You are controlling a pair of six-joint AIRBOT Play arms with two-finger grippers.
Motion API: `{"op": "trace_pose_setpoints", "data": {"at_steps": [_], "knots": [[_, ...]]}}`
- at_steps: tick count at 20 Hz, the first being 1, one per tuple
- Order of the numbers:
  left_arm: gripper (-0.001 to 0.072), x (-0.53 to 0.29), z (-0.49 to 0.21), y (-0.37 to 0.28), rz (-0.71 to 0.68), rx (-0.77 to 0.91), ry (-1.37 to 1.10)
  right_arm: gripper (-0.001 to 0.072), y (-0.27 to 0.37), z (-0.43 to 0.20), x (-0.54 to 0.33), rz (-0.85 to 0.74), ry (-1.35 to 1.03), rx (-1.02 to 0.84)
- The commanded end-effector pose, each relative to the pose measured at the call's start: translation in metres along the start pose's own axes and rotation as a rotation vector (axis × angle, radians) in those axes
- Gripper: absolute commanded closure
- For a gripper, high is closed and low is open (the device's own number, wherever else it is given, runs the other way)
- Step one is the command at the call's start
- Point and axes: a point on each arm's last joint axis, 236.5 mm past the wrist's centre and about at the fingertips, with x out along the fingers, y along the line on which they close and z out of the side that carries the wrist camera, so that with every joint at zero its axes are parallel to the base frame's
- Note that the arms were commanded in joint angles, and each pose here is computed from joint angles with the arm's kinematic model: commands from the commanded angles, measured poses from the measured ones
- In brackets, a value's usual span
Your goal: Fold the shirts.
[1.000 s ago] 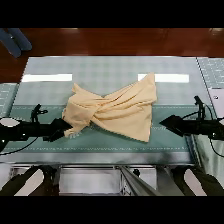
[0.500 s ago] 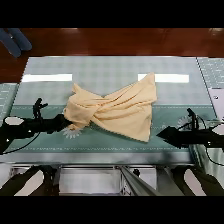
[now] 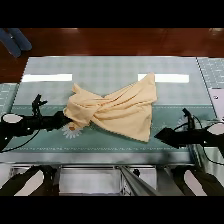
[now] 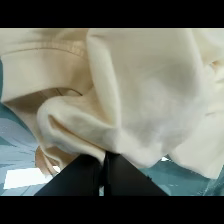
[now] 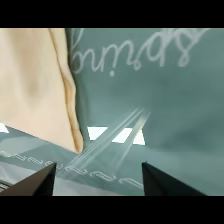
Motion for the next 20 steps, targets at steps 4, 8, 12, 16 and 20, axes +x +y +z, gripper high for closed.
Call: {"op": "trace_pose_setpoints", "data": {"at_steps": [4, 8, 12, 16, 20], "knots": [[0.0681, 0.0, 0.0, -0.001, -0.001, 0.001, 0.0, 0.0096, 0.044, 0.023, 0.042, 0.002, 0.051, -0.043], [0.0681, -0.001, 0.003, -0.003, -0.004, 0.006, -0.004, 0.0098, 0.077, 0.042, 0.066, 0.022, 0.104, -0.063], [0.0681, -0.023, 0.03, -0.039, -0.054, 0.108, -0.044, 0.0682, 0.113, 0.067, 0.064, 0.046, 0.104, -0.194], [0.0681, -0.106, 0.121, -0.137, -0.13, 0.3, -0.308, 0.0682, 0.172, 0.142, -0.025, -0.02, -0.091, -0.381], [0.0682, -0.244, 0.167, -0.263, -0.217, 0.556, -0.62, 0.0682, 0.284, 0.187, -0.225, -0.044, -0.615, -0.636]]}}
